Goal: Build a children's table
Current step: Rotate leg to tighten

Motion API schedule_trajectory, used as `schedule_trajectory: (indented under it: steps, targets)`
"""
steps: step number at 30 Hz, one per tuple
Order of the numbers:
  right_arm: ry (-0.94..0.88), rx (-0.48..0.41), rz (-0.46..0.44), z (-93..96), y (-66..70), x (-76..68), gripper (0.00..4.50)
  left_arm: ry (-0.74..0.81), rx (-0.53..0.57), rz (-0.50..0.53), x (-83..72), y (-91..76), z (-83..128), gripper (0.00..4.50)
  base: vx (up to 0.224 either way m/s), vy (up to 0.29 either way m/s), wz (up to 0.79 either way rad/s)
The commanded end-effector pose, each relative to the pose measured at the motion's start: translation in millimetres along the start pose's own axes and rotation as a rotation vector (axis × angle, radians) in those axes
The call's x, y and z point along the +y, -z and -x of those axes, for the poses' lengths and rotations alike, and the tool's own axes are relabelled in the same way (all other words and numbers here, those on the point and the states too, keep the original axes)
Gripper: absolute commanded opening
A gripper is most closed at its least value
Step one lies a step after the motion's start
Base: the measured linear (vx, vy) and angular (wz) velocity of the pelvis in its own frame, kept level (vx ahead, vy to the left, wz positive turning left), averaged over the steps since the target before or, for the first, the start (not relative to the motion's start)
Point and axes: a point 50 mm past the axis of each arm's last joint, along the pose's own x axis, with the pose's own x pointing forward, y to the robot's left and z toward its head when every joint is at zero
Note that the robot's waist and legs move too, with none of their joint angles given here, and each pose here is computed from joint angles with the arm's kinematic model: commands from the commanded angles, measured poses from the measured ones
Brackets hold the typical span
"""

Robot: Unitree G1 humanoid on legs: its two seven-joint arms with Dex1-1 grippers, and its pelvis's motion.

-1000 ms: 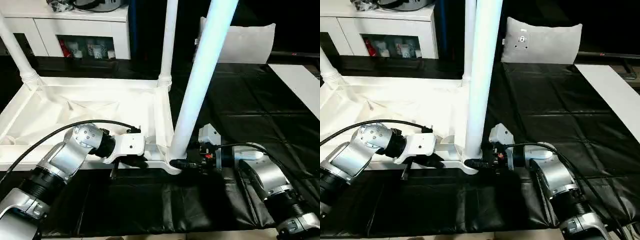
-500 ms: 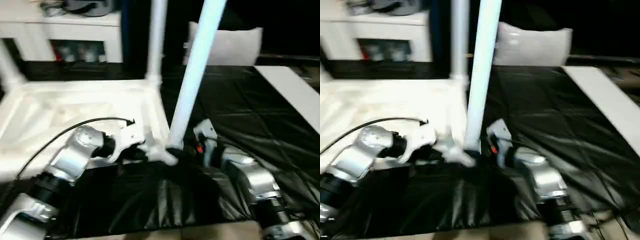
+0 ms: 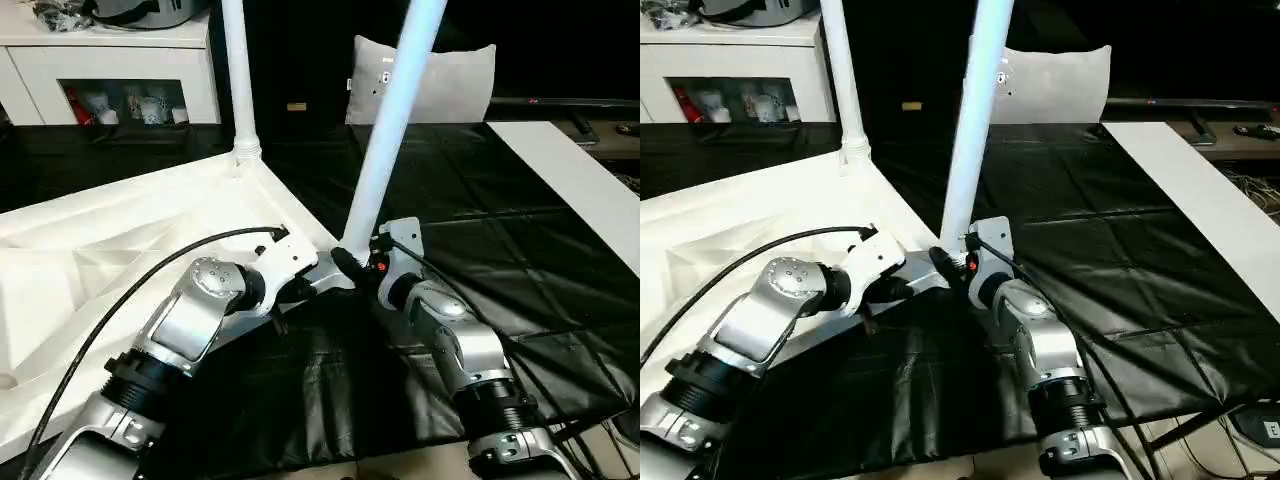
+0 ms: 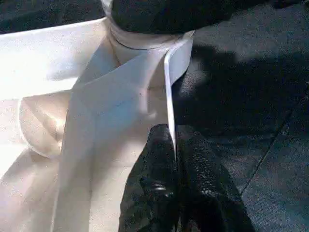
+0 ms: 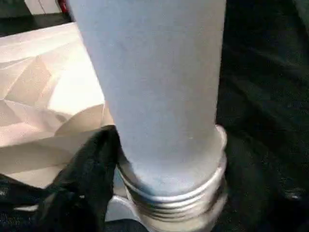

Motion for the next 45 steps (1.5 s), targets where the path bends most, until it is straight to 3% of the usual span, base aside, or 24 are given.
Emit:
schedule_trajectory:
  steps: [1,6,7,11,16,21,24,27,31,35,37,45]
  targets:
    - [-0.061,0.058,-0.04,-5.0,12.1,13.1,3.61,0.057,-0.109,-0.123,-10.3,-30.0,0,0.0,0.0,0.0,0.0]
    - [-0.08,0.008,0.004,2.8,6.3,4.6,3.95,0.037,-0.08,-0.143,1.0,-19.1,6,0.0,0.0,0.0,0.0]
    - [-0.083,0.005,0.007,3.6,6.0,3.8,4.2,0.038,-0.079,-0.144,1.5,-18.6,6,0.0,0.0,0.0,0.0]
    - [-0.145,-0.047,0.028,19.5,0.3,-6.7,4.45,0.077,-0.068,-0.178,6.1,-10.0,10,0.0,0.0,0.0,0.0]
    - [-0.237,-0.045,0.1,40.7,-1.7,-19.2,4.45,0.155,-0.061,-0.219,7.0,-2.3,14,0.0,0.0,0.0,0.0]
    - [-0.35,-0.014,0.233,64.2,-11.2,-37.9,4.45,0.297,-0.01,-0.319,6.8,8.8,22,0.0,0.0,0.0,0.0]
    - [-0.416,0.013,0.259,70.6,-16.2,-42.5,4.45,0.36,0.006,-0.347,6.8,11.6,26,0.0,0.0,0.0,0.0]
    - [-0.461,0.04,0.31,73.8,-18.4,-43.5,4.45,0.391,0.015,-0.367,7.2,12.8,28,0.0,0.0,0.0,0.0]
    - [-0.626,0.128,0.442,77.5,-15.7,-36.6,4.45,0.452,0.019,-0.418,6.1,12.0,29,0.0,0.0,0.0,0.0]
    - [-0.687,0.17,0.493,73.6,-12.8,-32.6,4.45,0.48,0.005,-0.443,4.9,8.9,28,0.0,0.0,0.0,0.0]
    - [-0.695,0.182,0.501,68.3,-11.7,-31.4,4.45,0.501,0.001,-0.463,3.2,6.8,27,0.0,0.0,0.0,0.0]
    - [-0.753,0.187,0.461,59.6,-11.1,-25.9,3.69,0.539,-0.012,-0.488,-0.8,4.2,25,0.0,0.0,0.0,0.0]
